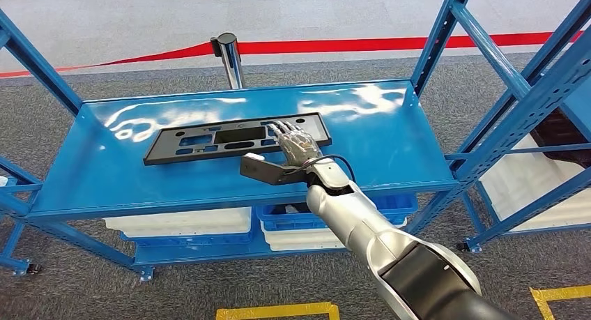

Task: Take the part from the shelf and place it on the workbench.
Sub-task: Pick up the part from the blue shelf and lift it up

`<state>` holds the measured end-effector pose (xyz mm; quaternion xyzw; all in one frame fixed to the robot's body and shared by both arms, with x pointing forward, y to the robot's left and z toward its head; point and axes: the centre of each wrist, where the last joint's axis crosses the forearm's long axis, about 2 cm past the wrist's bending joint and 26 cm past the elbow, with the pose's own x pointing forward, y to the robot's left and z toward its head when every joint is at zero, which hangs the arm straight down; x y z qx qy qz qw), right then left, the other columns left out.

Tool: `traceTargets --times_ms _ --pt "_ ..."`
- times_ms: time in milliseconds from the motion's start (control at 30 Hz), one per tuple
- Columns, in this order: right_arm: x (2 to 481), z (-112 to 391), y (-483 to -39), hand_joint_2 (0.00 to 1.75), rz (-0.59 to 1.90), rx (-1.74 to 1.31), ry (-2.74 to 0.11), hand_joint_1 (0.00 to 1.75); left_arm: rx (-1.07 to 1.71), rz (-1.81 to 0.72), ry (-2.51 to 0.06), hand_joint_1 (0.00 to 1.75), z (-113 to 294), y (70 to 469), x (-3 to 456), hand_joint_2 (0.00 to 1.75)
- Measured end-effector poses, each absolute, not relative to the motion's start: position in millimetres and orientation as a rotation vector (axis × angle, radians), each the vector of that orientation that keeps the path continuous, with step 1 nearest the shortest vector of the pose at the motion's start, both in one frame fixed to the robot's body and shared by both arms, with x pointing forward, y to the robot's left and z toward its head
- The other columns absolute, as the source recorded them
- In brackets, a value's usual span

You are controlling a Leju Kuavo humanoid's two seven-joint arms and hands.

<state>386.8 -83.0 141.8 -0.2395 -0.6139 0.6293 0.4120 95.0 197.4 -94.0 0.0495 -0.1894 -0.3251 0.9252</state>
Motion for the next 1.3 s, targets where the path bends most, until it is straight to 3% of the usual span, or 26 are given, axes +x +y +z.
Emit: traceTargets --times_ms 1300 --pt "386.3 141.7 -82.3 0.00 1.581 -0.593 -1.550 0.00 0.101 -0.668 -0.384 0.00 -94.1 197.5 94.8 0.00"
